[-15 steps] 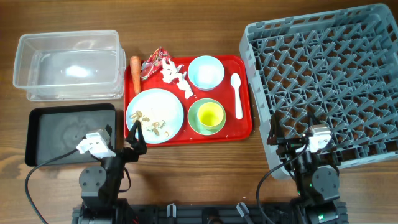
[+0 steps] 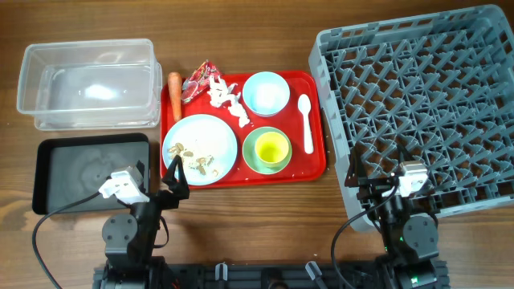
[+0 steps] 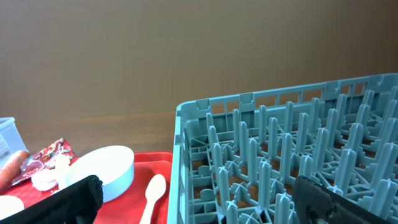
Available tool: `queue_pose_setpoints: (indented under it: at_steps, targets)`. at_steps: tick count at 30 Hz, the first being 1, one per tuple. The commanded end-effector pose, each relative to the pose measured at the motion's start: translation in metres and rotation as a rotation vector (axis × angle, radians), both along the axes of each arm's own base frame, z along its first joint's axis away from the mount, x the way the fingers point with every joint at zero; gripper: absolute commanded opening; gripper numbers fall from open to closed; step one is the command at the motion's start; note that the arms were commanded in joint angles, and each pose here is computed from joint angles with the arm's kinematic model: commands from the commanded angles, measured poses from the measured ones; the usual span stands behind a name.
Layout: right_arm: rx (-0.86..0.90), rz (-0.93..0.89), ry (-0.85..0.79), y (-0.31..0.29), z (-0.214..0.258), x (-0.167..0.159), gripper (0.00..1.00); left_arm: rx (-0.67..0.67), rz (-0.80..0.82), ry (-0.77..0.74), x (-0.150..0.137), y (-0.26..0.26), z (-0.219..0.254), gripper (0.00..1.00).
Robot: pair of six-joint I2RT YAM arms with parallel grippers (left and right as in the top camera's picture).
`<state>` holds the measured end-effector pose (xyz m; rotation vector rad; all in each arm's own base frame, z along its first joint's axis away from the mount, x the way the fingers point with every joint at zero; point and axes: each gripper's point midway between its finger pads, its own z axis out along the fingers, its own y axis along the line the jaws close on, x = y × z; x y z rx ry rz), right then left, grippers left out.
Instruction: Sort waste into correct bins and load items into the dishwasher rack
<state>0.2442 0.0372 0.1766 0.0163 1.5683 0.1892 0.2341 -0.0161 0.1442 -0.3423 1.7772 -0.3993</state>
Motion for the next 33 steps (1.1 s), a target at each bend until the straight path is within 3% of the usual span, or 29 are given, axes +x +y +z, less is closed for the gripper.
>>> queue_pose_setpoints:
  at_steps: [1, 12, 22, 28, 33]
  targets:
    - [0.005, 0.0, -0.006, 0.0, 0.001, 0.0, 1.0, 0.013, 0.01, -0.007, 0.0, 0.003, 0.0, 1.0]
    - [0.012, 0.001, -0.006, 0.0, 0.002, 0.0, 1.0, 0.004, 0.007, -0.017, 0.001, 0.002, 0.002, 1.0]
    - [0.247, 0.034, 0.01, 0.005, 0.005, -0.001, 1.0, -0.008, -0.051, -0.022, 0.0, -0.008, 0.004, 1.0]
    - [0.22, 0.123, -0.038, 0.017, 0.047, -0.012, 1.0, 0.003, -0.097, -0.235, -0.004, -0.016, 0.076, 1.0]
    - [0.184, 0.116, 0.019, 0.014, 0.085, -0.022, 1.0, 0.004, -0.092, -0.216, -0.004, -0.015, 0.107, 1.0]
